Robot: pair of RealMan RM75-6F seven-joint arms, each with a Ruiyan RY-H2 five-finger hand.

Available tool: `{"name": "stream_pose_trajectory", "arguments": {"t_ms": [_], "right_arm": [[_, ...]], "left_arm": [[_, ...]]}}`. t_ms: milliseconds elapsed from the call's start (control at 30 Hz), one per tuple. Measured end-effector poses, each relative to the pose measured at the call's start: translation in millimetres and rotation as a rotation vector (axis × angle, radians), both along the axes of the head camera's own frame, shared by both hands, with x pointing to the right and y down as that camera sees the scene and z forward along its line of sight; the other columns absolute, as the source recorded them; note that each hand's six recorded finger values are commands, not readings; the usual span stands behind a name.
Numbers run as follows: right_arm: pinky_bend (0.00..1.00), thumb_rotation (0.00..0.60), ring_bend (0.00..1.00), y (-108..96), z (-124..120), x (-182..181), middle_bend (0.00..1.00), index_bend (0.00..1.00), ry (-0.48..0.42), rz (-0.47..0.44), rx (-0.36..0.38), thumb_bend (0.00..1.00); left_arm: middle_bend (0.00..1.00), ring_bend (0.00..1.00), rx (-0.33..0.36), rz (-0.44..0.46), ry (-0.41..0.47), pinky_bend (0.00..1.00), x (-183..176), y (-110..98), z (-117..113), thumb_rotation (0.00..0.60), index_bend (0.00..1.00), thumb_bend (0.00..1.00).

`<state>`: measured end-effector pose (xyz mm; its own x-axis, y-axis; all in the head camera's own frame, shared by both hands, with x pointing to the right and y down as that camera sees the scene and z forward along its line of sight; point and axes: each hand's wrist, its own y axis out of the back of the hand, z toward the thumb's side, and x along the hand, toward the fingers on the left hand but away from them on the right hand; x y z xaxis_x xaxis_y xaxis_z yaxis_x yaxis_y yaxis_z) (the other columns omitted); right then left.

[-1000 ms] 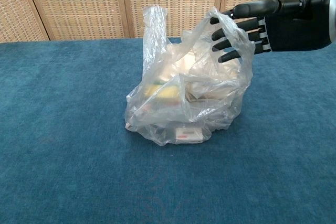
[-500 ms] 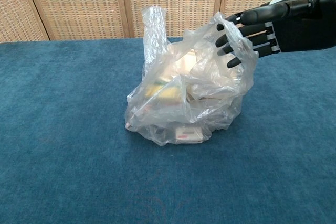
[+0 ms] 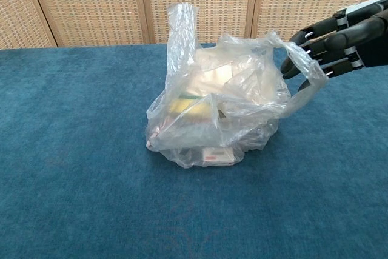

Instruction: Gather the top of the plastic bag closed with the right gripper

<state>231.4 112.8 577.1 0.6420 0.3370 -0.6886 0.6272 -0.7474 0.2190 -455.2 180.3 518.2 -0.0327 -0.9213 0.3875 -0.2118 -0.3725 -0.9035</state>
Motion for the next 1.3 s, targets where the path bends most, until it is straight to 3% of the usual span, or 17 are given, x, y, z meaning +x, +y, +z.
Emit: {"name": "stream_pose_trajectory", "arguments": {"t_ms": [433, 667, 900, 1300], "right_arm": [[0.26, 0.600, 0.24, 2, 1, -28, 0.41, 0.39, -0.107, 0.048, -0.130, 0.00], [0.32, 0.600, 0.34, 4, 4, -47, 0.52, 0.47, -0.148, 0.063, -0.188, 0.00], [0.34, 0.600, 0.39, -7, -4, -66, 0.57, 0.53, -0.191, 0.076, -0.213, 0.00], [0.38, 0.600, 0.41, -26, -8, -73, 0.60, 0.56, -0.197, 0.196, -0.251, 0.00]], "left_arm": [[0.00, 0.00, -0.005, 0.000, 0.001, 0.00, 1, 0, 1, 0.600, 0.00, 0.16], [0.00, 0.00, -0.010, -0.003, 0.001, 0.00, 0, -1, 2, 0.600, 0.00, 0.16], [0.00, 0.00, -0.013, -0.004, 0.003, 0.00, 0, -2, 3, 0.600, 0.00, 0.16], [0.00, 0.00, -0.023, -0.002, 0.009, 0.00, 0, -2, 4, 0.600, 0.00, 0.16]]}}
